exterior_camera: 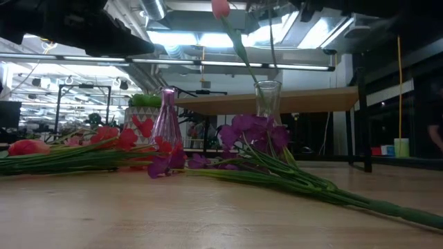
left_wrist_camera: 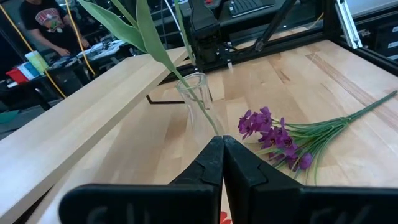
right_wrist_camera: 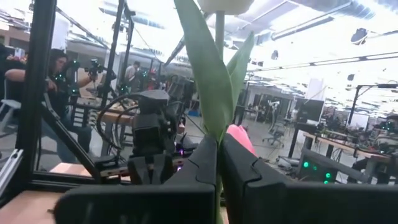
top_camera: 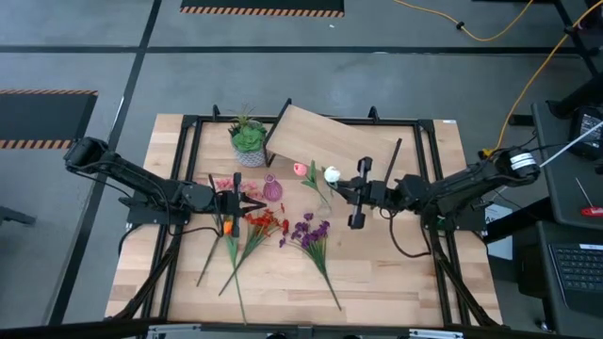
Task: Pick and place flowers into a vace then onto a shelf
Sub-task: Put the white flower into the transparent vase
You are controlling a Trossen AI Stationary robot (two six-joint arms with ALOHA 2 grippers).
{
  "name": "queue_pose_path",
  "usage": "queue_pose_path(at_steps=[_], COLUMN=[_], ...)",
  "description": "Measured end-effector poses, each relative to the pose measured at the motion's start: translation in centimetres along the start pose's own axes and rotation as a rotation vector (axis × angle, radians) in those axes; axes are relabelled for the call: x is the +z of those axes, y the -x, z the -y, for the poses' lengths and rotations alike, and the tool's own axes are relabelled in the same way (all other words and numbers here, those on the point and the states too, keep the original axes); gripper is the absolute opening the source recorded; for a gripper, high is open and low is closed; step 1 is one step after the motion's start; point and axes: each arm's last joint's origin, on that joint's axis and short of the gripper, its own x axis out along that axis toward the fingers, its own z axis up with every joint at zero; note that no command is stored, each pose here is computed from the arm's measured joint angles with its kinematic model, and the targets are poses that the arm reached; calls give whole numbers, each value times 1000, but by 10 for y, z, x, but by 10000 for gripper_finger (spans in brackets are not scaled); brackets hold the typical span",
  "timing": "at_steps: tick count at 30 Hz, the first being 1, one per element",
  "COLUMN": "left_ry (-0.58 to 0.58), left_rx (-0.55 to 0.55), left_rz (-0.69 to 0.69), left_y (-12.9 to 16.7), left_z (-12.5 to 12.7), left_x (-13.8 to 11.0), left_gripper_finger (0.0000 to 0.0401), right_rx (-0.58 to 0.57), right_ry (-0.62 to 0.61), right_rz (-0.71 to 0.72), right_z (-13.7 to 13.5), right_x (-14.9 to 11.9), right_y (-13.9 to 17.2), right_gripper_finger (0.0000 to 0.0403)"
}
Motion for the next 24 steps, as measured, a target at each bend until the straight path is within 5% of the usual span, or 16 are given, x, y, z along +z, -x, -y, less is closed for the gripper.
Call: queue_pose_path(at_steps=[24], left_ry=[0], left_rx=[0], left_rz=[0], left_y=[0], left_z=[0], left_x=[0], left_gripper_finger=[2], right_rx=[-44], right_ry=[36], right_rz=[-51], right_z=[-7], right_x=[-38], right_y=[4], right_gripper_finger=[3])
